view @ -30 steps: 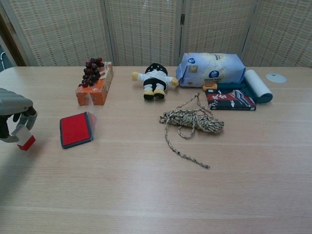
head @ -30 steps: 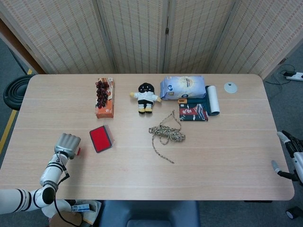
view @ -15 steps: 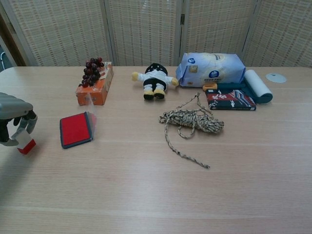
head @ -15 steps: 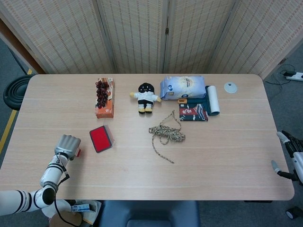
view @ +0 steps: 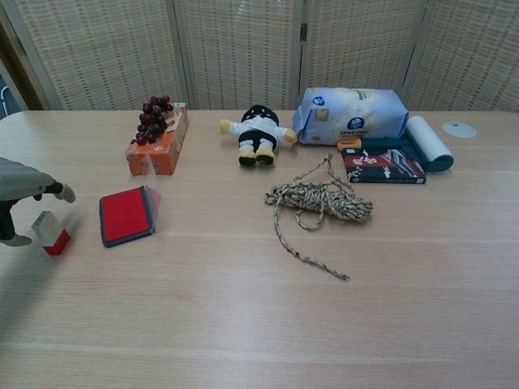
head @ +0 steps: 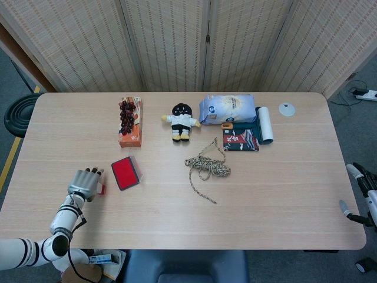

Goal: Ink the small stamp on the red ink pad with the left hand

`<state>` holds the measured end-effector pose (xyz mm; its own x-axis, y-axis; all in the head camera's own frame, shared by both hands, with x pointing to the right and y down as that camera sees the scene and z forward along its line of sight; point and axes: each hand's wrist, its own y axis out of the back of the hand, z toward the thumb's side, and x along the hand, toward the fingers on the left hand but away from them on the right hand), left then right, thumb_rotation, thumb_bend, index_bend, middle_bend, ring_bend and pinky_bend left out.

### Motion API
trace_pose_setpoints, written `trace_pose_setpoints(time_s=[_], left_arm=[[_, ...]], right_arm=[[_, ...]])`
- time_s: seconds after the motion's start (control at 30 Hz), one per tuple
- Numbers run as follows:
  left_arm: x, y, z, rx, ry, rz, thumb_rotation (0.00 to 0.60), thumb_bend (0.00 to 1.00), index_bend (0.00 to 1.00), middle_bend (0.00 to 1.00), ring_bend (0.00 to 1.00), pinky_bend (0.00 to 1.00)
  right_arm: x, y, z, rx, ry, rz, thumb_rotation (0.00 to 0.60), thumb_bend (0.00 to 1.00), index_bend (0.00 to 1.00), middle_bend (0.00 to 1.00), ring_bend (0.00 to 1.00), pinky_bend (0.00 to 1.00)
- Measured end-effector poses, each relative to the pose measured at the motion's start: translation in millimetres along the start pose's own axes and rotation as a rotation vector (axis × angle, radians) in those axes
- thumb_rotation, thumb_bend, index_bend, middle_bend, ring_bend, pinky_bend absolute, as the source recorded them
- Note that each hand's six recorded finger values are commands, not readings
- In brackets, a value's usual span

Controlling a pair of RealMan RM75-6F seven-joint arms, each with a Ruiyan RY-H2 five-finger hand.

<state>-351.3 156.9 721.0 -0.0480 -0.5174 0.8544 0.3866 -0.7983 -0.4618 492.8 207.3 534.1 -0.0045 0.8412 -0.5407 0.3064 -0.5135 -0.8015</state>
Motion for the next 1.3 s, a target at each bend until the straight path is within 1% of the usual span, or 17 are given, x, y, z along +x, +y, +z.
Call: trace_pose_setpoints(time_s=[0.1,0.27,0.4,0.5,0.53,0.6,0.63,0.7,0.77,0.8,0.83,0.9,0.97,1.03,1.13,1.23,1.3], left_arm=[[-2.3,1.4,-1.3,-0.001,0.006,0.007,0.6,0.3,0.0,0.0,0.12,0.42],[-11.5,7.0,-5.4,-0.004,0.027,0.027,0.6,0.3,0.0,0.0,0.11,0.42],[-24.6,13.3,-13.0,-0.012,0.063,0.058,0.6,0.3,0.0,0.0,0.08,0.42],[-40.8,18.3,-22.4,-0.036,0.098,0.102,0.6,0.3,0.0,0.0,0.03,0.37],[-48.0,20.2,-27.6,-0.049,0.113,0.13,0.6,0.3,0.0,0.0,0.02,0.36],[-59.5,22.5,-35.5,-0.074,0.132,0.18,0.6,0.3,0.0,0.0,0.0,0.28],[-67.2,23.3,-40.3,-0.097,0.138,0.217,0.6,0.3,0.0,0.0,0.0,0.26],[-78.7,22.1,-45.5,-0.137,0.13,0.267,0.6,0.3,0.0,0.0,0.0,0.23],[-92.7,17.9,-51.2,-0.195,0.112,0.327,0.6,0.3,0.0,0.0,0.0,0.18],[-99.0,15.5,-54.1,-0.225,0.104,0.354,0.6,0.3,0.0,0.0,0.0,0.12],[-107.6,11.2,-58.4,-0.266,0.093,0.389,0.6,0.3,0.0,0.0,0.0,0.08],[-119.7,2.0,-66.8,-0.326,0.083,0.43,0.6,0.3,0.0,0.0,0.0,0.01],[-131.6,-12.0,-79.5,-0.389,0.082,0.457,0.6,0.3,0.0,0.0,0.0,0.0],[-141.1,-26.4,-93.1,-0.442,0.087,0.466,0.6,0.3,0.0,0.0,0.0,0.0],[-151.7,-40.9,-108.9,-0.496,0.075,0.475,0.6,0.3,0.0,0.0,0.0,0.0],[-160.5,-52.9,-123.6,-0.529,0.06,0.479,0.6,0.3,0.0,0.0,0.0,0.0],[-165.8,-57.3,-130.7,-0.527,0.05,0.481,0.6,0.3,0.0,0.0,0.0,0.0]], right_arm=[[-0.6,-0.6,-0.2,0.001,-0.002,0.002,0.6,0.38,0.02,0.0,0.0,0.0],[-1.3,-1.6,0.2,0.004,0.0,0.005,0.6,0.38,0.02,0.0,0.0,0.0],[-1.8,-2.6,0.8,0.008,0.001,0.008,0.6,0.38,0.02,0.0,0.0,0.0],[-1.5,-3.8,2.7,0.013,0.007,0.01,0.6,0.38,0.02,0.0,0.0,0.0],[-1.1,-4.2,3.7,0.017,0.01,0.009,0.6,0.38,0.02,0.0,0.0,0.0],[-0.4,-4.9,5.0,0.024,0.012,0.008,0.6,0.38,0.02,0.0,0.0,0.0],[-0.2,-5.4,5.5,0.03,0.013,0.007,0.6,0.38,0.02,0.0,0.0,0.0],[-0.2,-6.2,5.8,0.039,0.011,0.006,0.6,0.38,0.02,0.0,0.0,0.0],[-0.5,-6.7,5.3,0.051,0.002,0.001,0.6,0.38,0.02,0.0,0.0,0.0],[-0.6,-6.8,4.9,0.056,-0.003,-0.002,0.6,0.38,0.02,0.0,0.0,0.0],[-0.9,-6.8,4.2,0.063,-0.011,-0.007,0.6,0.38,0.02,0.0,0.0,0.0],[-1.1,-6.8,3.9,0.075,-0.022,-0.017,0.6,0.38,0.02,0.0,0.0,0.0],[-0.7,-7.4,4.8,0.091,-0.032,-0.029,0.6,0.38,0.02,0.0,0.0,0.0],[-0.2,-9.2,6.8,0.108,-0.039,-0.037,0.6,0.38,0.02,0.0,0.0,0.0],[0.0,-13.7,10.0,0.137,-0.048,-0.043,0.6,0.38,0.02,0.0,0.0,0.0],[-0.3,-16.8,11.6,0.139,-0.06,-0.047,0.6,0.38,0.02,0.0,0.0,0.0],[-0.1,-16.7,11.9,0.143,-0.064,-0.053,0.6,0.38,0.02,0.0,0.0,0.0]])
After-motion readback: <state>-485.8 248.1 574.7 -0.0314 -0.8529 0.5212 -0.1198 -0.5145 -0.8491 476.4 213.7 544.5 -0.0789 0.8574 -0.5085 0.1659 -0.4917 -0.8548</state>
